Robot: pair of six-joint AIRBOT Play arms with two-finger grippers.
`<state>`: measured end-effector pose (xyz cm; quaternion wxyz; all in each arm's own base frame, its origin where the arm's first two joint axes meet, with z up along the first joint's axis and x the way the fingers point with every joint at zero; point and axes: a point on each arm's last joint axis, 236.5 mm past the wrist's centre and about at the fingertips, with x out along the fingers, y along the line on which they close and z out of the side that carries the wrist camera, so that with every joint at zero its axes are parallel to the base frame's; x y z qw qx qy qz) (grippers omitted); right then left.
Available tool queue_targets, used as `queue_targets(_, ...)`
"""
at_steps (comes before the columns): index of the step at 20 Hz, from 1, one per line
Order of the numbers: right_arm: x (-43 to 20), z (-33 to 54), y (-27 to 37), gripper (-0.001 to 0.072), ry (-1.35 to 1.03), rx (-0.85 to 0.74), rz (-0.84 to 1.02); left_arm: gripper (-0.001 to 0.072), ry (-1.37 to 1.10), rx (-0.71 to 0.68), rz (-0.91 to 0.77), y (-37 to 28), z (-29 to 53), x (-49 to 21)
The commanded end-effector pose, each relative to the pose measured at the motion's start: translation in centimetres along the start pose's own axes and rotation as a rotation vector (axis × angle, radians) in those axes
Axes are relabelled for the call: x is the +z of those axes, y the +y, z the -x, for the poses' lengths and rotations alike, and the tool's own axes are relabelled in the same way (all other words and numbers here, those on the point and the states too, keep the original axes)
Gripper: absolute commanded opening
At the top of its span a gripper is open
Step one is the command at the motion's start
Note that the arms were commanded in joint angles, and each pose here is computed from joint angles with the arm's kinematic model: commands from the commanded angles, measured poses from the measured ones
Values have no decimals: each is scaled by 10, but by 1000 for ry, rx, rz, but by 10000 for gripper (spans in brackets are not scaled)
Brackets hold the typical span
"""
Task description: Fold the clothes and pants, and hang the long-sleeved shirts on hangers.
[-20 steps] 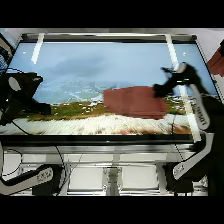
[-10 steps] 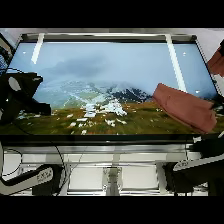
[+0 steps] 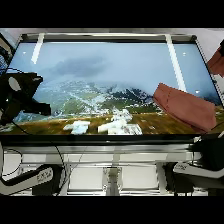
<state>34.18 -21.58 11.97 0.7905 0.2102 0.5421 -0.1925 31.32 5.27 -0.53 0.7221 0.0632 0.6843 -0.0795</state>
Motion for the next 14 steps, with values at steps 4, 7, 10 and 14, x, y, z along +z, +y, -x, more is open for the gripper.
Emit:
queue_targets(4,-111,59,230,8,-11,273,638,692,0,0,0,0,0,0)
queue_targets(7,-214,41,291,8,118,319,951,692,0,1,0,0,0,0)
queue_targets(10,-306,10,302,8,258,298,1149,692,0,0,0,0,0,0)
queue_targets(14,-377,-28,272,8,451,187,1179,692,0,1,0,0,0,0)
